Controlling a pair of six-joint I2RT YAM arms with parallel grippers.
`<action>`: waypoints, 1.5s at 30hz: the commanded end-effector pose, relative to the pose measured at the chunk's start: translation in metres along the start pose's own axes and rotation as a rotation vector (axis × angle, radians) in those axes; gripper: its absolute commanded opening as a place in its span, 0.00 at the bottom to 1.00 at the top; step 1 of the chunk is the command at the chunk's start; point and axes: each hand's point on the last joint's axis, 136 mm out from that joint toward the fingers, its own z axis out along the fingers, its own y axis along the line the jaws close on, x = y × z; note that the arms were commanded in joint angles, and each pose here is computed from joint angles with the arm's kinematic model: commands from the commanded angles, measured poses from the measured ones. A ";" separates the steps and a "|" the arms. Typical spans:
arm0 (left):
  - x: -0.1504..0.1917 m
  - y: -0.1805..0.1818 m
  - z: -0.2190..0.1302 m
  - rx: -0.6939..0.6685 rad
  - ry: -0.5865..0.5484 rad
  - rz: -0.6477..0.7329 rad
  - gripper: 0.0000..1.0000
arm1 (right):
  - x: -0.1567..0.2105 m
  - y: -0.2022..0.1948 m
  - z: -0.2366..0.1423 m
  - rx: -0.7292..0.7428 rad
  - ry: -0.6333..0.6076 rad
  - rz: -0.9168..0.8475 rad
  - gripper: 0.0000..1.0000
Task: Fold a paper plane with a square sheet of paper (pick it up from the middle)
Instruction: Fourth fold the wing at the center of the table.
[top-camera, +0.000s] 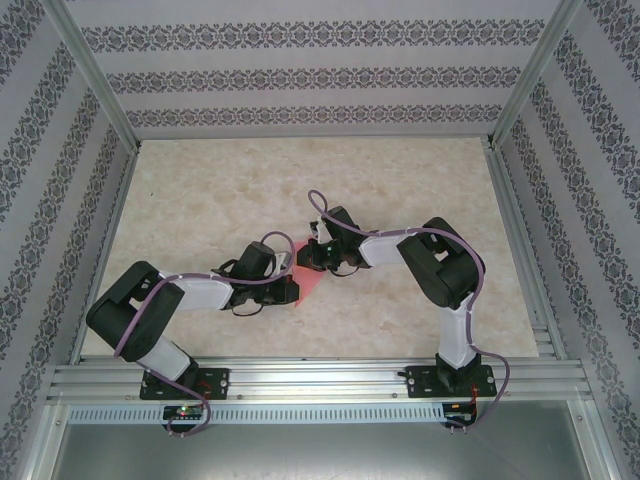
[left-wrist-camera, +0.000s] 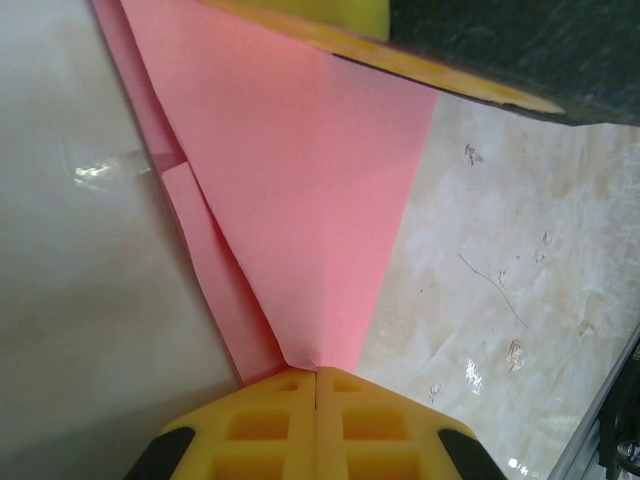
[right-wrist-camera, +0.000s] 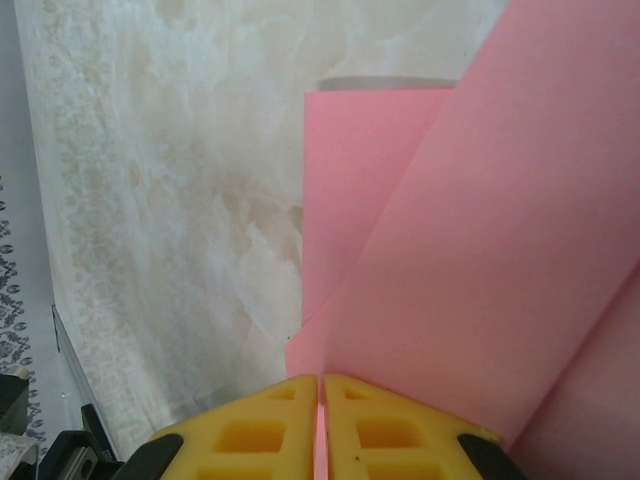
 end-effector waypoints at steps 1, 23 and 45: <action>0.032 0.019 0.008 -0.051 0.100 -0.047 0.01 | 0.025 -0.035 0.008 0.112 0.057 0.038 0.12; 0.033 0.031 -0.010 -0.109 -0.006 -0.176 0.08 | 0.025 -0.036 0.011 0.133 0.067 0.036 0.12; 0.042 0.040 -0.021 -0.170 0.009 -0.158 0.10 | 0.024 -0.039 0.014 0.159 0.069 0.042 0.12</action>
